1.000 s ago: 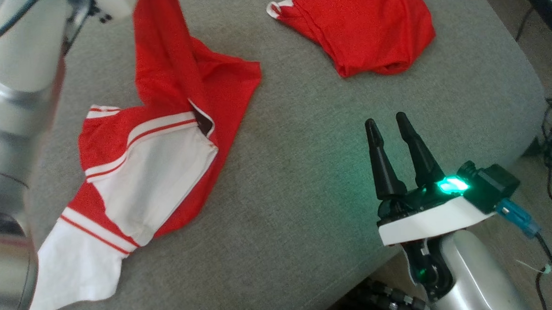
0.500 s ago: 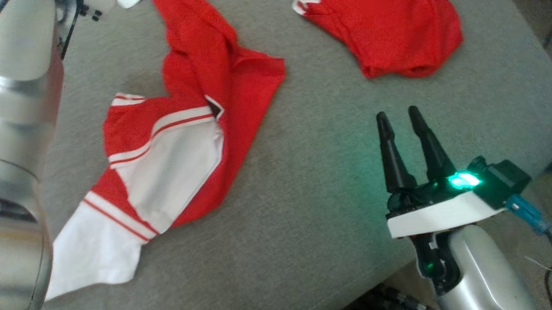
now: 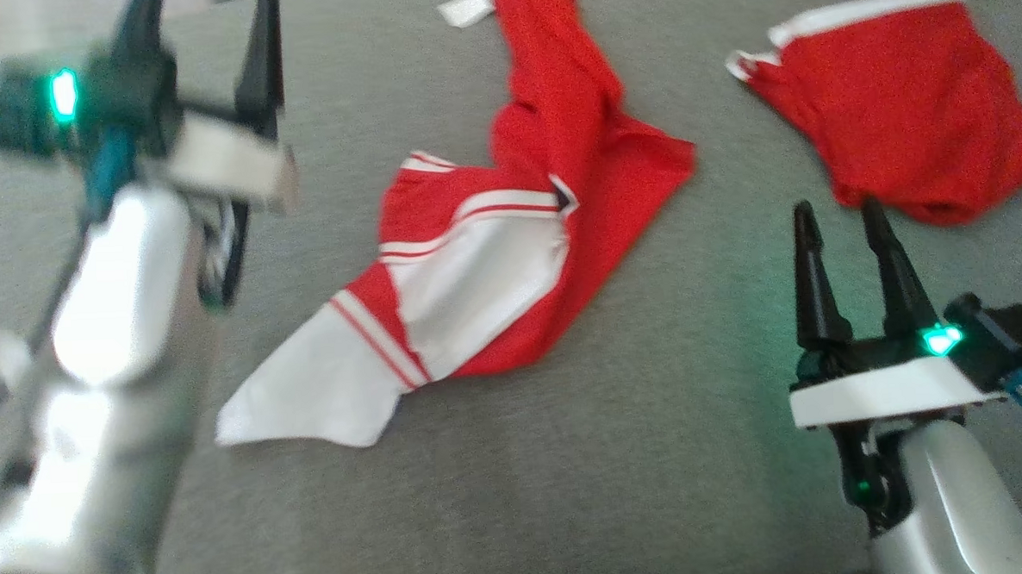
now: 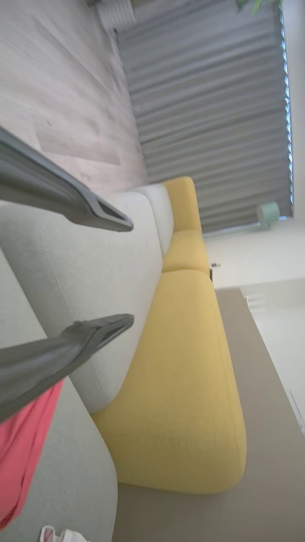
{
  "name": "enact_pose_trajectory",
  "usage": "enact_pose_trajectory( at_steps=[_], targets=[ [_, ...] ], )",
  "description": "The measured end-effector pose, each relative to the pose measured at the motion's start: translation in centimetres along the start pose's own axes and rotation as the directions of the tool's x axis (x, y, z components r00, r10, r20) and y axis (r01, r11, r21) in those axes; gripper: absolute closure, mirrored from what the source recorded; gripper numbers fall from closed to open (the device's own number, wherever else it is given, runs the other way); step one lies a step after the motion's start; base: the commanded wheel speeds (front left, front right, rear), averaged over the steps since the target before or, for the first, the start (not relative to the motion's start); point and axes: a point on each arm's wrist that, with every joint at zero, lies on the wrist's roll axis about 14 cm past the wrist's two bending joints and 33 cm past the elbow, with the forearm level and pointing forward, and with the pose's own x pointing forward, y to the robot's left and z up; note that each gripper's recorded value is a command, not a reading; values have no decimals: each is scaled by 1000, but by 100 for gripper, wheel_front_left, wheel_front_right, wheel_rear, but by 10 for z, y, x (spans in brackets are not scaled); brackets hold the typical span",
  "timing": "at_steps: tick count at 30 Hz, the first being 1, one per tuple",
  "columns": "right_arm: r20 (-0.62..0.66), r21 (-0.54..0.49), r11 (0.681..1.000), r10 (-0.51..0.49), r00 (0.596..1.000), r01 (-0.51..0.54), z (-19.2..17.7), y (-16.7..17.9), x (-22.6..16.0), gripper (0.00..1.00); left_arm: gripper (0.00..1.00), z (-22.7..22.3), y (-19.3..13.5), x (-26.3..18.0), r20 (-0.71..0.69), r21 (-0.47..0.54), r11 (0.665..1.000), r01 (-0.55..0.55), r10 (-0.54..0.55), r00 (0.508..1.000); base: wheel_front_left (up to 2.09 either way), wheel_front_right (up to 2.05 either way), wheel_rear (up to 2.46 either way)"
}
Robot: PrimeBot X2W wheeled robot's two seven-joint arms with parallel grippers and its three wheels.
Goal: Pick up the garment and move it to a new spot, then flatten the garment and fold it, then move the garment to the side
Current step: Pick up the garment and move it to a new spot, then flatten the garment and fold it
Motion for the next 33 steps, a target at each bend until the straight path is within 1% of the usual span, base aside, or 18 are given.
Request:
enact_pose_trajectory(
  at_steps=[3, 6, 10, 11, 12, 13, 15, 17, 20, 22, 25, 28, 33],
  targets=[
    [-11, -5, 1000, 17, 1000, -17, -5, 6, 1, 0, 0, -12, 17, -50, -33, -33, 995, -95, 94, 995, 0, 0, 0],
    [-20, -10, 999, 43, 999, -44, -9, 15, 2, 0, 0, -20, 31, -99, -70, -70, 977, -201, 196, 978, 0, 0, 0],
    [-28, -21, 996, 89, 996, -89, -11, 30, 4, 0, 0, -28, 41, -161, -118, -97, 937, -336, 325, 938, 0, 0, 0],
    [-32, -25, 995, 100, 994, -101, -12, 34, 5, 0, 0, -32, 37, -186, -146, -125, 915, -384, 366, 919, 0, 0, 0],
    [-38, -29, 994, 103, 994, -104, -14, 36, 6, 0, 0, -35, 35, -197, -163, -136, 903, -407, 385, 908, 0, 0, 0],
    [-38, -29, 994, 103, 994, -104, -14, 36, 6, 0, 0, -35, 35, -197, -163, -136, 903, -407, 385, 908, 0, 0, 0],
    [-60, -36, 994, 100, 993, -102, -21, 35, 6, 0, 0, -41, 29, -214, -192, -161, 884, -438, 408, 893, 0, 0, 0],
    [-85, -50, 994, 95, 992, -99, -28, 33, 7, 0, 0, -40, 28, -222, -196, -173, 873, -456, 424, 884, 0, 0, 0],
    [-111, -77, 992, 91, 990, -99, -36, 32, 14, 0, 0, -33, 29, -221, -172, -169, 878, -448, 421, 891, 0, 0, 0],
    [-106, -96, 991, 84, 991, -95, -33, 31, 27, 0, 0, -32, 29, -219, -167, -168, 880, -443, 418, 893, 0, 0, 0],
    [-149, -127, 989, 56, 987, -75, -35, 25, 49, 0, 0, -33, 29, -214, -165, -169, 882, -439, 414, 895, 0, 0, 0],
    [-229, -133, 990, 25, 973, -57, -52, 20, 61, 0, 0, -35, 29, -210, -165, -175, 884, -433, 407, 898, 0, 0, 0],
    [-368, -114, 992, -2, 930, -43, -89, 18, 65, 0, 0, -45, 31, -213, -194, -166, 882, -441, 410, 891, 0, 0, 0]
  ],
)
